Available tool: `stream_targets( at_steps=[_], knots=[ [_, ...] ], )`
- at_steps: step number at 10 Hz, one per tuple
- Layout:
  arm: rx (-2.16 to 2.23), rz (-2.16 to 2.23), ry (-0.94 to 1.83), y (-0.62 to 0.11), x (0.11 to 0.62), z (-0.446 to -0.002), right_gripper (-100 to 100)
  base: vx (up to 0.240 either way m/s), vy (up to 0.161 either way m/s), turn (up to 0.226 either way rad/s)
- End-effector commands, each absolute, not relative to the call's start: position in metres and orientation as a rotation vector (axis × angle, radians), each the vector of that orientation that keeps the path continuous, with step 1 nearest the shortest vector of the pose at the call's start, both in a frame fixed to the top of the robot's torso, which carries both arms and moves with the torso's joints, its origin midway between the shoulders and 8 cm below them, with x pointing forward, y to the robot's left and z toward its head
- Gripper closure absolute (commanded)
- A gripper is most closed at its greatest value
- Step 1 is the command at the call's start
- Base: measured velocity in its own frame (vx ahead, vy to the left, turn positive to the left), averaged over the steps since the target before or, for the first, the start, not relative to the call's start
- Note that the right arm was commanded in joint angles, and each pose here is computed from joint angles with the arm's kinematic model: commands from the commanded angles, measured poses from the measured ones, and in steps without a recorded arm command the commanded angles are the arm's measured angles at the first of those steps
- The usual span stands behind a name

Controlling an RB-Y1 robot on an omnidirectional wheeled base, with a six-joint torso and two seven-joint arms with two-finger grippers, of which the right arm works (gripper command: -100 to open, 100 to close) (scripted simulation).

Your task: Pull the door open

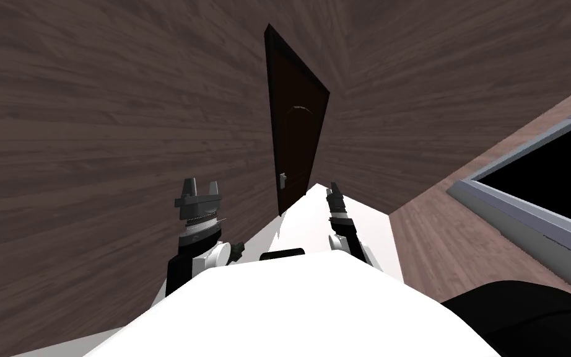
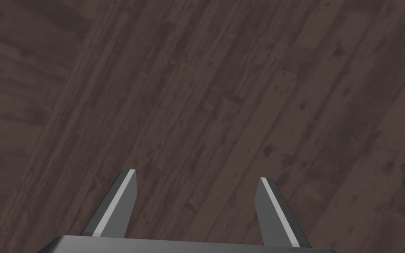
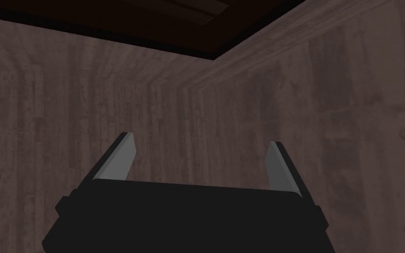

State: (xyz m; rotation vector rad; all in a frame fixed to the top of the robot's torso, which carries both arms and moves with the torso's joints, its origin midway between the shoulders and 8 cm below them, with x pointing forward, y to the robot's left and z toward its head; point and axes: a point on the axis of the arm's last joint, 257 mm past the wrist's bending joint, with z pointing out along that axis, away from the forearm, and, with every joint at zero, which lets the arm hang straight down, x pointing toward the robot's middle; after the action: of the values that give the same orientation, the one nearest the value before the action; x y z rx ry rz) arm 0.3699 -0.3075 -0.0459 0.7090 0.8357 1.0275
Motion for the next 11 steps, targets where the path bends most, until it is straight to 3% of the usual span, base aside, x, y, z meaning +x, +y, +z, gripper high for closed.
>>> stream_targets(
  at_steps=[1,11],
  knots=[
    [0.678,0.968,0.878,-0.308,0.372,-0.057,-100,0.079,-0.034,0.212],
    [0.447,0.579,1.148,-0.317,0.380,-0.133,-100,0.089,-0.045,0.187]
  ],
)
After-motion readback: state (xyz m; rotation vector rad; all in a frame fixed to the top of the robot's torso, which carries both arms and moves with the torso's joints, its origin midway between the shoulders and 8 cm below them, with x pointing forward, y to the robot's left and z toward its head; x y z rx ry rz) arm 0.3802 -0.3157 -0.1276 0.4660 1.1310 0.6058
